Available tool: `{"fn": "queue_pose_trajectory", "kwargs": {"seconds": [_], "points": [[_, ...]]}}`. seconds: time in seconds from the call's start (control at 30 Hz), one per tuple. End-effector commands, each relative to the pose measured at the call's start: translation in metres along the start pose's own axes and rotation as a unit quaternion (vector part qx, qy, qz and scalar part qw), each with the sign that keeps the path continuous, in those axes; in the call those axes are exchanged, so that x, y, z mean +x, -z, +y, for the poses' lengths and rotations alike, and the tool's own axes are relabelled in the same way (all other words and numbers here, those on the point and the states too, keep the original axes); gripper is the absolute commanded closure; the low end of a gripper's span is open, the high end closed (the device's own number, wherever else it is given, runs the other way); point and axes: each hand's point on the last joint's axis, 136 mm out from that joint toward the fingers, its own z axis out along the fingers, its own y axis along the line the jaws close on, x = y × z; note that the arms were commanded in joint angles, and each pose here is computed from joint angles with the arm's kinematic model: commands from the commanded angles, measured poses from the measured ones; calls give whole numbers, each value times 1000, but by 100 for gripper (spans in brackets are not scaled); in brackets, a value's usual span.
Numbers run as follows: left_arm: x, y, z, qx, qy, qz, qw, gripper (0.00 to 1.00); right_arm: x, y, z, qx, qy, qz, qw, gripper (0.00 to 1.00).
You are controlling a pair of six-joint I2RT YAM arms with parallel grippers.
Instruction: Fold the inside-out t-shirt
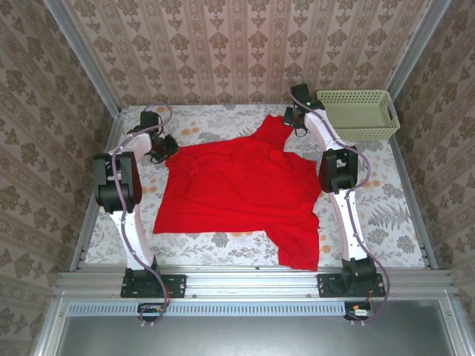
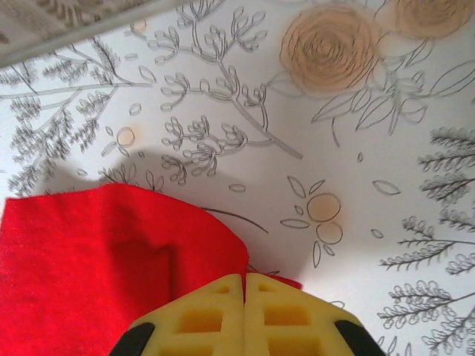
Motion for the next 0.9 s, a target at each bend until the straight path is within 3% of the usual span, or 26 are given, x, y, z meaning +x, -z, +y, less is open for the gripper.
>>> {"fn": "queue_pose_trajectory", "kwargs": {"seconds": [0.0, 0.4, 0.87], "points": [[-4, 5, 5, -3, -6, 4, 1000, 88, -13, 13, -5, 20, 21, -16, 999, 100], [-10, 20, 22, -4, 8, -6, 1000, 100, -62, 71, -6, 8, 43, -74, 996, 100], [-24, 49, 30, 14, 15, -25, 999, 100, -116, 150, 10, -69, 74, -151, 983, 100]]}}
